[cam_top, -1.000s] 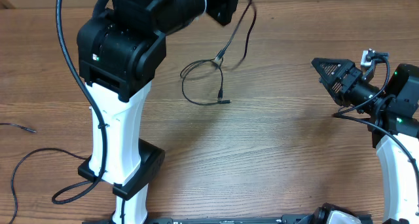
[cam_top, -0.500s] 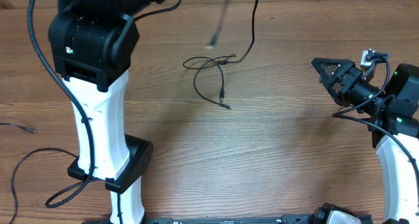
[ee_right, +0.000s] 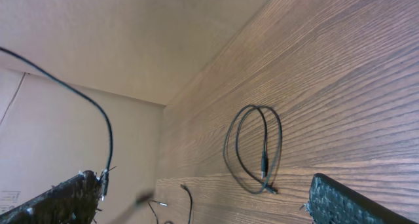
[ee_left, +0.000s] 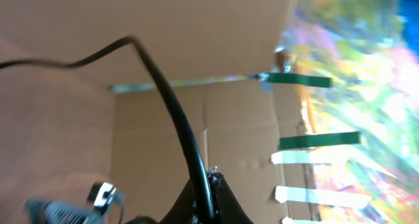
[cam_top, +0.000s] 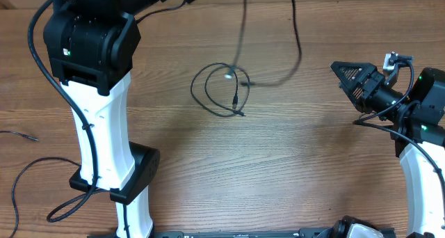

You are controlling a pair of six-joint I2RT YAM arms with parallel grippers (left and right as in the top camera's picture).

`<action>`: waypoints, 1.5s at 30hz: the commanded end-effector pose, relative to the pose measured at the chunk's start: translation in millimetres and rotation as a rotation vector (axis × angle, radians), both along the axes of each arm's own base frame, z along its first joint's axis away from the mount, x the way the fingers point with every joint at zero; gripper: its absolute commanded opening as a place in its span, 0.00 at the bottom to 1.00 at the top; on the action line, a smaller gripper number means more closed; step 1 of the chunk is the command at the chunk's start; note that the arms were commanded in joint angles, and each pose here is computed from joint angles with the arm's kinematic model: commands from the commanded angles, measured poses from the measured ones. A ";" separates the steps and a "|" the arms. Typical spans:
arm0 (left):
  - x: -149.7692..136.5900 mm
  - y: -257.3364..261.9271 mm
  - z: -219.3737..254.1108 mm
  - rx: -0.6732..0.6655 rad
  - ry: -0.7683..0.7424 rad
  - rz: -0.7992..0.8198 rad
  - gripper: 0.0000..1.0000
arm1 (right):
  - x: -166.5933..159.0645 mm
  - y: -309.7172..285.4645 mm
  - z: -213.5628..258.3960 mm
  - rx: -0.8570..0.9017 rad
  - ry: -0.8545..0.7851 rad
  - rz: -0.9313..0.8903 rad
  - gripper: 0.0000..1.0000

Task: Untangle cables
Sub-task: 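Grasp a cable strand with the left gripper and lift it upward, then pull the lifted cable leftward with the left gripper and drop it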

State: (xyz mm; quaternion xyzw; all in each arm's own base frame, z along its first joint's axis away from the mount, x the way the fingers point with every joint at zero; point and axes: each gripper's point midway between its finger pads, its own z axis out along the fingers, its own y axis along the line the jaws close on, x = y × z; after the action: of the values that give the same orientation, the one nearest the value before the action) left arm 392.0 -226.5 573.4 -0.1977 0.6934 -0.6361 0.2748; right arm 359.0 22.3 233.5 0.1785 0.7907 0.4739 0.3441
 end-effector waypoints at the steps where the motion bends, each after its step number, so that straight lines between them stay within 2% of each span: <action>1: -22.9 -2.5 -0.7 0.011 0.031 -0.042 0.04 | 0.4 -1.1 4.9 -0.008 -0.017 -0.002 1.00; 8: 8.5 34.7 -2.7 0.163 -0.113 0.165 0.04 | -0.5 -0.8 3.4 -0.005 -0.008 -0.002 1.00; 13: 27.9 71.3 -10.0 0.284 -0.162 0.301 0.04 | -0.5 -0.8 3.4 -0.004 -0.008 -0.002 1.00; 18: 48.9 120.2 -37.3 0.362 -0.050 0.473 0.04 | -0.4 -0.9 3.4 -0.005 -0.008 -0.002 1.00; 24: 66.8 141.2 -61.4 0.375 0.044 0.513 0.04 | -0.2 -1.3 3.1 -0.006 -0.007 -0.005 1.00; 35: 101.4 148.1 -128.3 0.380 0.272 0.544 0.04 | 0.1 -1.5 3.5 -0.009 -0.011 -0.005 1.00; 40: 114.6 185.0 -175.0 0.402 0.449 0.735 0.04 | 0.1 -1.5 3.5 -0.010 -0.012 -0.004 1.00; 45: 118.4 225.5 -205.0 0.339 0.593 0.944 0.04 | 0.1 -1.4 3.4 -0.010 -0.012 -0.004 1.00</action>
State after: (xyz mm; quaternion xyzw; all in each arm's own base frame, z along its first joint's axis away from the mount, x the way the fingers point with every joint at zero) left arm 513.5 -44.5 369.6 -0.5187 0.7399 -0.2790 0.3252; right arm 358.4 22.6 232.4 0.1803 0.7914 0.4740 0.3412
